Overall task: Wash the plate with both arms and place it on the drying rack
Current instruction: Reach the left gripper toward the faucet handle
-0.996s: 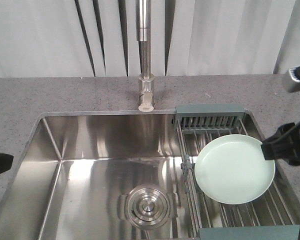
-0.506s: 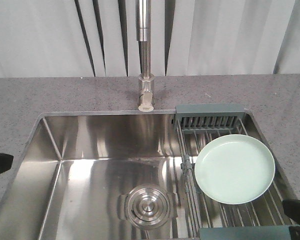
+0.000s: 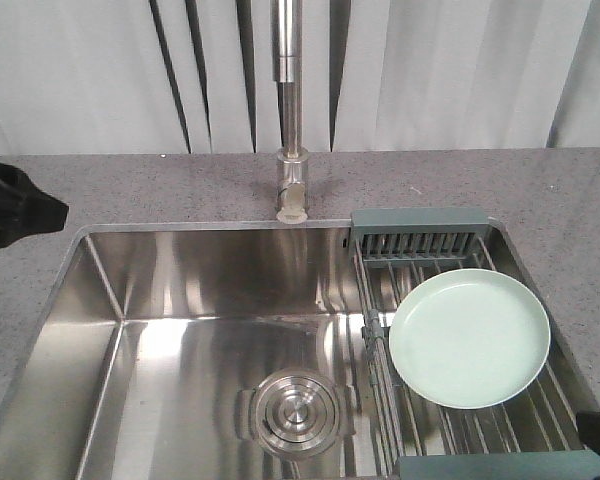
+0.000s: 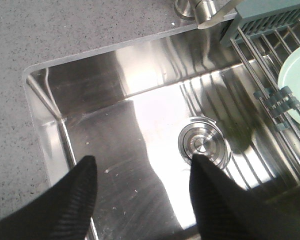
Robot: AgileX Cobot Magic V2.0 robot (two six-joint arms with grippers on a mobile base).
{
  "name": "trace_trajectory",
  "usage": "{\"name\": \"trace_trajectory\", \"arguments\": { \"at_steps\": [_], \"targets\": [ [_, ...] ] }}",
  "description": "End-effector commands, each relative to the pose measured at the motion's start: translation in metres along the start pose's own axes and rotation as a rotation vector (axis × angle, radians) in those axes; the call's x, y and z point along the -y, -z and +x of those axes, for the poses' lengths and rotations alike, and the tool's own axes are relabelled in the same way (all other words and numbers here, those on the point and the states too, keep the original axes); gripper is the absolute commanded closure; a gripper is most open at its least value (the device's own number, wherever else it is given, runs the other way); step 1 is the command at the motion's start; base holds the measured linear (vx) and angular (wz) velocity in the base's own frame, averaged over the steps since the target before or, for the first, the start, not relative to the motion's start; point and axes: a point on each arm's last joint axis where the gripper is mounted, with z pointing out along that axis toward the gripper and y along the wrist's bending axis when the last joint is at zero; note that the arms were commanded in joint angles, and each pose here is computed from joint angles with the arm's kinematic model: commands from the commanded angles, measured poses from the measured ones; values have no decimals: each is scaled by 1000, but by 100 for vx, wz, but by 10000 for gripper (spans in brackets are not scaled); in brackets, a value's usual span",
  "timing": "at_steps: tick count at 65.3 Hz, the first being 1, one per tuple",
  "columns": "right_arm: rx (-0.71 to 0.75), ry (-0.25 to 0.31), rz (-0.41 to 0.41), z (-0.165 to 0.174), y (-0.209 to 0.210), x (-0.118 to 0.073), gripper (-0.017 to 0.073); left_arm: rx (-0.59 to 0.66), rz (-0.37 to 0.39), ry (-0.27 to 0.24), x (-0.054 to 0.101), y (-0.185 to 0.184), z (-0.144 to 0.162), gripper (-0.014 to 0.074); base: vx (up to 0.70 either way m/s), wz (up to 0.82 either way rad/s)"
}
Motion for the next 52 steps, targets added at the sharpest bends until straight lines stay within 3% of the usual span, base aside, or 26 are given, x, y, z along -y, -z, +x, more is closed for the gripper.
{"name": "trace_trajectory", "arguments": {
  "at_steps": [1, 20, 29, 39, 52],
  "targets": [
    [74, 2, 5, -10, 5, 0, 269, 83, 9, -12, 1, 2, -22, 248, 0, 0],
    [72, 2, 5, -10, 5, 0, 269, 66, 24, 23, -10, -48, -50, 443, 0, 0],
    [72, 2, 5, -10, 5, 0, 269, 72, 74, -22, -10, -71, -56, 561, 0, 0],
    [72, 2, 5, -10, 5, 0, 269, 85, 191, -102, -4, -98, -59, 603, 0, 0],
    [72, 3, 5, -10, 5, 0, 269, 152, 370, -318, 21, -129, -62, 601, 0, 0]
  ]
}}
